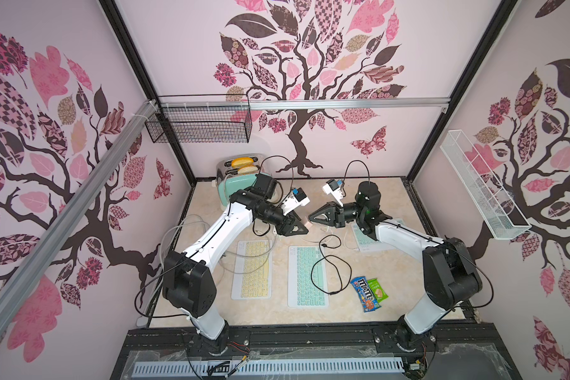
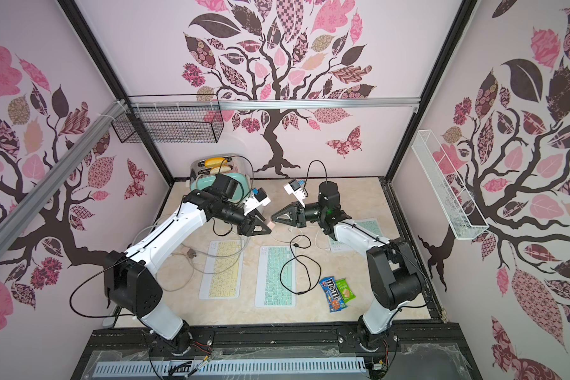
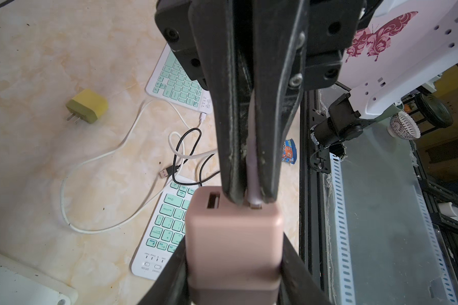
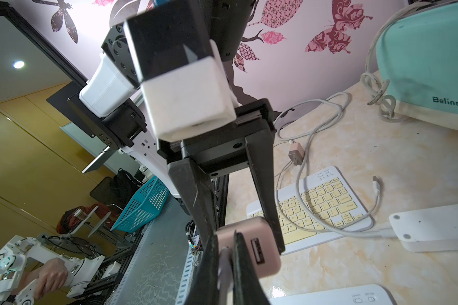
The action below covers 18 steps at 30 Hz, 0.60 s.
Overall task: Unplug the wireless keyboard
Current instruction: Remove the power cord from the plug.
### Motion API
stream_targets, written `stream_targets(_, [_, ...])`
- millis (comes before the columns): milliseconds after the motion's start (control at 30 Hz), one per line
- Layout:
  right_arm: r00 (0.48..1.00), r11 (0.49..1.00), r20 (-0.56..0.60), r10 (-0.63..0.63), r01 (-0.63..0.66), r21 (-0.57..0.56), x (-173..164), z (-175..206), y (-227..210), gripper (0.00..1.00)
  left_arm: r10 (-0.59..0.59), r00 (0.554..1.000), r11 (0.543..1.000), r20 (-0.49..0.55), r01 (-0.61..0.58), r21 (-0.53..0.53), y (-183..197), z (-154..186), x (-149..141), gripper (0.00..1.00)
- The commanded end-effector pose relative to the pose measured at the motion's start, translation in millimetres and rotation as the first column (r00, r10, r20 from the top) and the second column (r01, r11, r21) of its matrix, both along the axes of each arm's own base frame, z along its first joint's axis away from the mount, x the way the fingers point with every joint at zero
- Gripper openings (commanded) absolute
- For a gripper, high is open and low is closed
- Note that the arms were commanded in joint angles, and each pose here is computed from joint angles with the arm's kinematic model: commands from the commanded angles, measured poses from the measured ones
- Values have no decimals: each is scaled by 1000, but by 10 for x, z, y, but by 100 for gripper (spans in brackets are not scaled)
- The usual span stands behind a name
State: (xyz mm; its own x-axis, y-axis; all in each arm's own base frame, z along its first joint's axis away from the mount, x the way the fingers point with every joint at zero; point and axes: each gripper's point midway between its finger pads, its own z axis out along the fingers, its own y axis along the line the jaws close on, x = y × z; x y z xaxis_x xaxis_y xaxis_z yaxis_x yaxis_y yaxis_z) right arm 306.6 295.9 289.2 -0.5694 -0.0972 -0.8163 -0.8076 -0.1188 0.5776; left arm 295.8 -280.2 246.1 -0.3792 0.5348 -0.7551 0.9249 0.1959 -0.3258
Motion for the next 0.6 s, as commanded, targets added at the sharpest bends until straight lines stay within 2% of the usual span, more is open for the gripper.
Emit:
stream_targets(0, [984, 987, 67, -162, 161, 26, 304, 293, -209, 0, -31, 999, 999, -43, 33, 36, 76, -51, -230, 0])
stream_targets(333, [969, 974, 120, -216, 222, -35, 352, 282, -268, 0, -8, 998, 996, -62, 13, 88, 126, -177, -216, 0])
stream_targets(567, [966, 972, 120, -230, 233, -12, 419, 332, -283, 0, -5, 997, 996, -72, 11, 86, 132, -215, -242, 0])
